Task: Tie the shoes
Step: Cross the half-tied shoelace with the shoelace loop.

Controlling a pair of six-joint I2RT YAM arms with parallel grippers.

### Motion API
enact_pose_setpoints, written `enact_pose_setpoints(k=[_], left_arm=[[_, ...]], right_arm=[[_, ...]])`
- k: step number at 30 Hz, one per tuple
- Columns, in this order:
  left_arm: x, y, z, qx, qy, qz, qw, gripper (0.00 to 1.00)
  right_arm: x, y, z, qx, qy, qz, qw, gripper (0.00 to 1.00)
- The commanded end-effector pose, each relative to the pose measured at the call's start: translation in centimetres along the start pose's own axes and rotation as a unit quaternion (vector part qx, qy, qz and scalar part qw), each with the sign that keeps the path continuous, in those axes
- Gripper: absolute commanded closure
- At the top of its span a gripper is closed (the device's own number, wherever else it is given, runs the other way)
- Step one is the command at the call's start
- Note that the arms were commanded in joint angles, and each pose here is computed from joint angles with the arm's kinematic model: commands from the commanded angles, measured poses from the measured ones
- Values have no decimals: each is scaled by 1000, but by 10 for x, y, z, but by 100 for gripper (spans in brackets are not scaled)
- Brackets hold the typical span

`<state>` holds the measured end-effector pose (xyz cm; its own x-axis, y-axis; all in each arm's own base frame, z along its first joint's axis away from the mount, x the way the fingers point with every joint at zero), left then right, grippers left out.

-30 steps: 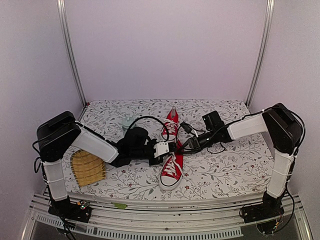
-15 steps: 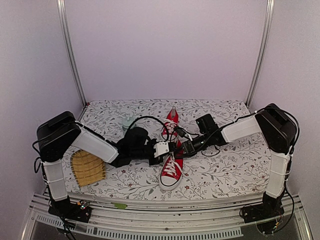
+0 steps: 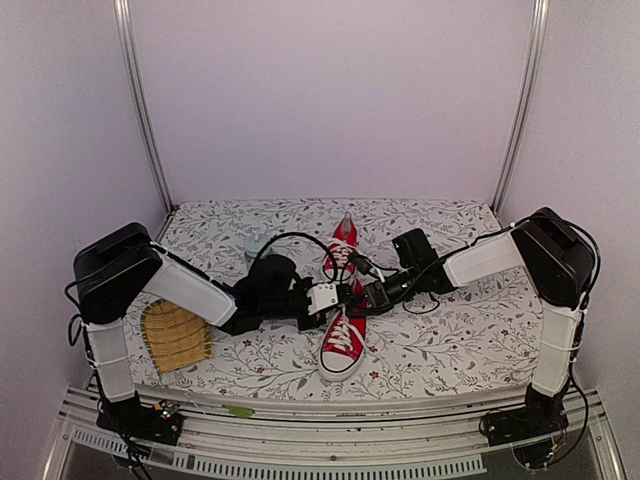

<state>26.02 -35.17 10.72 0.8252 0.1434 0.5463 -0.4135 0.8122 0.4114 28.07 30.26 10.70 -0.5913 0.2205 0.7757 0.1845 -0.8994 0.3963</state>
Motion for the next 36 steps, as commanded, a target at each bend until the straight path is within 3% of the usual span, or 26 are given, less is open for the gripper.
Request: enact_pose_setpoints(k=[1,5,11,27,31,36], left_arm=[[1,-2,0,-3,2,13,1000,100],[0,-3,0,-6,3,10,1000,100],[-1,-2,-2,-3,4,10,1000,100],[-1,0,-7,16,2,14,1000,100],[0,3,-4,16,1,11,1000,81],[1,12,-3,26,-15,9,1000,66]], right_arm=[[8,-4,17,-24,24,-11,999,76],[3,-5,17,-27,17,-30,999,80],[3,-2,19,-34,15,-51,998,99],[9,17,12,-33,14,-82,996,99],[9,17,13,-29,14,-78,996,99],[11,16,15,-25,17,-72,997,99]])
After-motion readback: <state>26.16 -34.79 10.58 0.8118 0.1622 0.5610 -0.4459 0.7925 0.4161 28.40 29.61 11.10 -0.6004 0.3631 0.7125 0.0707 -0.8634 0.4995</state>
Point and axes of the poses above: each gripper's point midway between its finger pads, its own y axis back along the fingers, its own x axis along the line the jaws close on, z = x × y, the point moved 8 cm from there along y, back along the fingers, and after that the axes turned 4 degrees about -y, right-handed, at the moved point
